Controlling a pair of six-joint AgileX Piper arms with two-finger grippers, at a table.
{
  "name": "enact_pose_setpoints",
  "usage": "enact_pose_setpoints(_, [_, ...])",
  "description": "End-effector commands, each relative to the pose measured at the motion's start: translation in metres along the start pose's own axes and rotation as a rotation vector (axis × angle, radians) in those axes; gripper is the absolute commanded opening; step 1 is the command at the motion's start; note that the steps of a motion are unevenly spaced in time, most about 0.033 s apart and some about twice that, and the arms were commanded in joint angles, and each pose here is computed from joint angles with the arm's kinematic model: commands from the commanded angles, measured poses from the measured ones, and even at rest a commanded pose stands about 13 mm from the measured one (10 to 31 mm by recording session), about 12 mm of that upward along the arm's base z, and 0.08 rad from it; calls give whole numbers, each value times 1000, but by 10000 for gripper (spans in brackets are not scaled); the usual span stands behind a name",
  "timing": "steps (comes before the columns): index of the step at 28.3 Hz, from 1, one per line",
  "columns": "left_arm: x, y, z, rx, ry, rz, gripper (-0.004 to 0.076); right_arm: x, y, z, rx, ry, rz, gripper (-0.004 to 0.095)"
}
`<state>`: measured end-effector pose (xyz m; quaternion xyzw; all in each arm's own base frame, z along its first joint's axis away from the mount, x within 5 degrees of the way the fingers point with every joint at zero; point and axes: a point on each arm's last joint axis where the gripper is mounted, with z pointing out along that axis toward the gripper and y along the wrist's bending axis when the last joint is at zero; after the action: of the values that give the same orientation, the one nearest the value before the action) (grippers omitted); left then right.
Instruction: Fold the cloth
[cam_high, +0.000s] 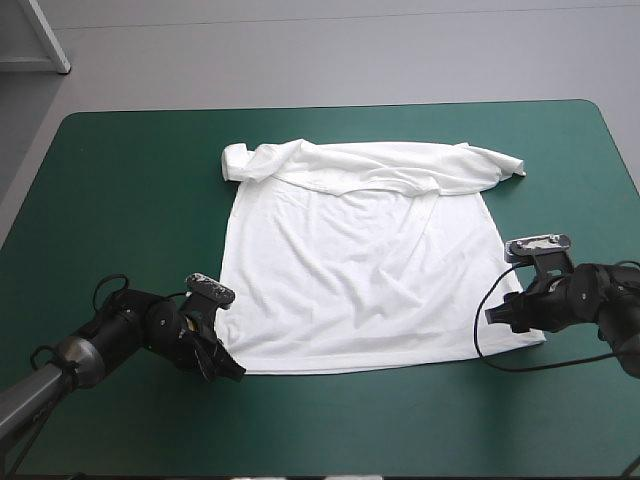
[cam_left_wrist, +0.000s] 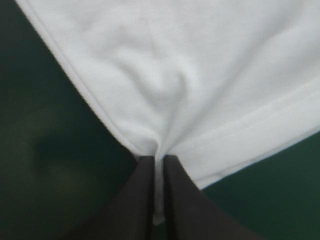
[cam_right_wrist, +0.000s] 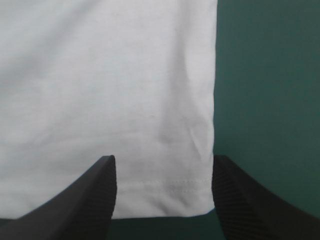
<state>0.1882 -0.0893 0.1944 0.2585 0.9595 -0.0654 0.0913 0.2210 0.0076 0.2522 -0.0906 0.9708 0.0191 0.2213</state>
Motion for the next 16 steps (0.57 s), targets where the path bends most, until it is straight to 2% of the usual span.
enact_pose_setpoints(1, [6,4,19,-24,58,19,19,-8,-8,10,39,1,11,547])
enact_pose_setpoints(12, [7,4,18,-26,61,22,19,-6,-12,40,46,130,24,533])
enact_pose_setpoints(14, [7,4,18,-29,61,25,19,-4,-12,45,36,171,29,483])
enact_pose_setpoints(16, [7,4,18,-29,59,25,19,-1,-12,50,26,217,30,378])
